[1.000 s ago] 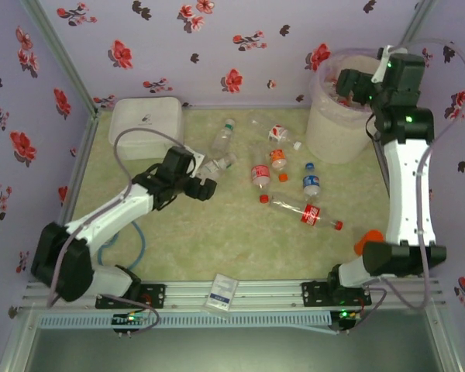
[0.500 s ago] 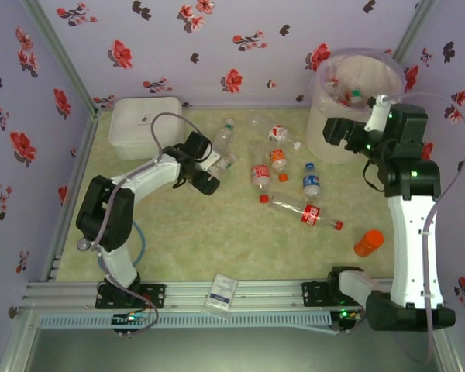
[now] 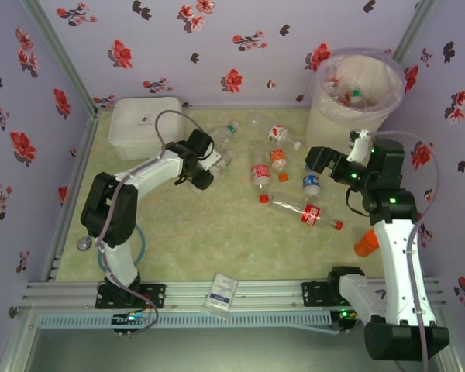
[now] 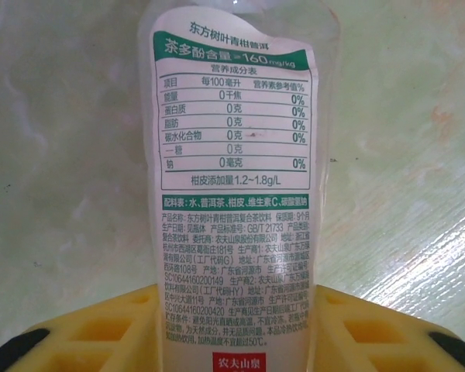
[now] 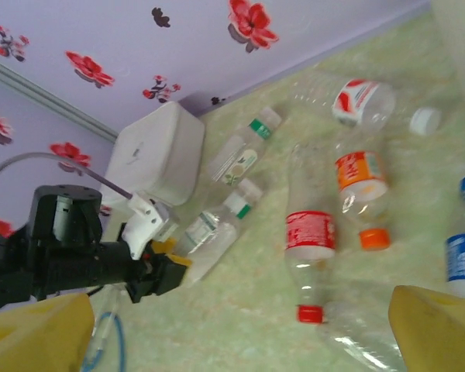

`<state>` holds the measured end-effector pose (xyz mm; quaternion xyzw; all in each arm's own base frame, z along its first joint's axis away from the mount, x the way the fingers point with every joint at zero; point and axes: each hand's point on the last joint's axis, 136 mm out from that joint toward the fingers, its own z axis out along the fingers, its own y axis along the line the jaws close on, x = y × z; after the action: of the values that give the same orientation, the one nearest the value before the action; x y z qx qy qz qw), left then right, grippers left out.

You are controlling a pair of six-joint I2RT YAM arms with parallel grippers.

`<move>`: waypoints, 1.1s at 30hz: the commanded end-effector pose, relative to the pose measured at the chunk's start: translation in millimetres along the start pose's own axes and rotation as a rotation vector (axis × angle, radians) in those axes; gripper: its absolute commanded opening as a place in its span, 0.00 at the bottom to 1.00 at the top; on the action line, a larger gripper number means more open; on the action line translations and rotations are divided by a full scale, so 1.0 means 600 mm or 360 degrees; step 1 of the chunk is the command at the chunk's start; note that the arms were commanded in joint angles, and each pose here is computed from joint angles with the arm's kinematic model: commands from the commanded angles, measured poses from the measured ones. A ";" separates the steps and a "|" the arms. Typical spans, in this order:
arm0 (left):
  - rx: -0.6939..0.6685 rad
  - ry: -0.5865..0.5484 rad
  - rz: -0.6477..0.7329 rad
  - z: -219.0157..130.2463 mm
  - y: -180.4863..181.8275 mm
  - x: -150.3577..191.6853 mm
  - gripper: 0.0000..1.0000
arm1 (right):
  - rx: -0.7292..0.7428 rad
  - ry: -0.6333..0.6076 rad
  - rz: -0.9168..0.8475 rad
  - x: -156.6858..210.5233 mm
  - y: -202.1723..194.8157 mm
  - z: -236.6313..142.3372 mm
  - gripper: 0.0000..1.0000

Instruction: Put the plastic bottles in the bin

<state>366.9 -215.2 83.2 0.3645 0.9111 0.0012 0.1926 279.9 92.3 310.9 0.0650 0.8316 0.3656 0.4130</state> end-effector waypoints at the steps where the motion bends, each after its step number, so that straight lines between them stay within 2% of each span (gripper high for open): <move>1: 0.0026 -0.0166 -0.0052 -0.071 -0.008 -0.020 0.41 | -0.0265 -0.0098 0.0100 -0.021 0.045 0.006 0.97; 5: 0.0148 -0.0418 -0.0109 -0.136 -0.052 -0.042 0.42 | -0.0380 -0.0141 0.0178 -0.027 0.060 0.030 0.95; 8: 0.0225 -0.0582 -0.0247 -0.174 -0.084 -0.057 0.40 | -0.0418 -0.0117 0.0178 -0.016 0.074 0.059 0.92; 11: 0.0309 -0.0730 -0.0344 -0.199 -0.122 -0.068 0.34 | -0.0452 -0.0061 0.0173 0.000 0.090 0.094 0.91; 14: 0.0414 -0.0845 -0.0369 -0.218 -0.170 -0.080 0.32 | -0.0477 -0.0007 0.0170 0.015 0.105 0.127 0.89; 21: 0.0527 -0.0930 -0.0250 -0.249 -0.251 -0.085 0.30 | -0.0383 0.0025 0.0127 0.031 0.098 0.165 0.87; 25: 0.0544 -0.0964 -0.0263 -0.257 -0.258 -0.084 0.30 | -0.0301 0.0013 0.0137 0.034 0.076 0.178 0.81; 31: 0.0545 -0.0997 -0.0260 -0.263 -0.257 -0.083 0.30 | -0.0283 0.0130 0.0160 0.059 0.065 0.202 0.79; 33: 0.0542 -0.0990 -0.0255 -0.260 -0.257 -0.083 0.30 | -0.0292 0.0144 0.0161 0.062 0.066 0.207 0.74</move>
<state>241.2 -338.8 211.3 0.3122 0.8310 -0.2655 0.3763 337.1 200.1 258.5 0.0674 0.8133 0.4604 0.3493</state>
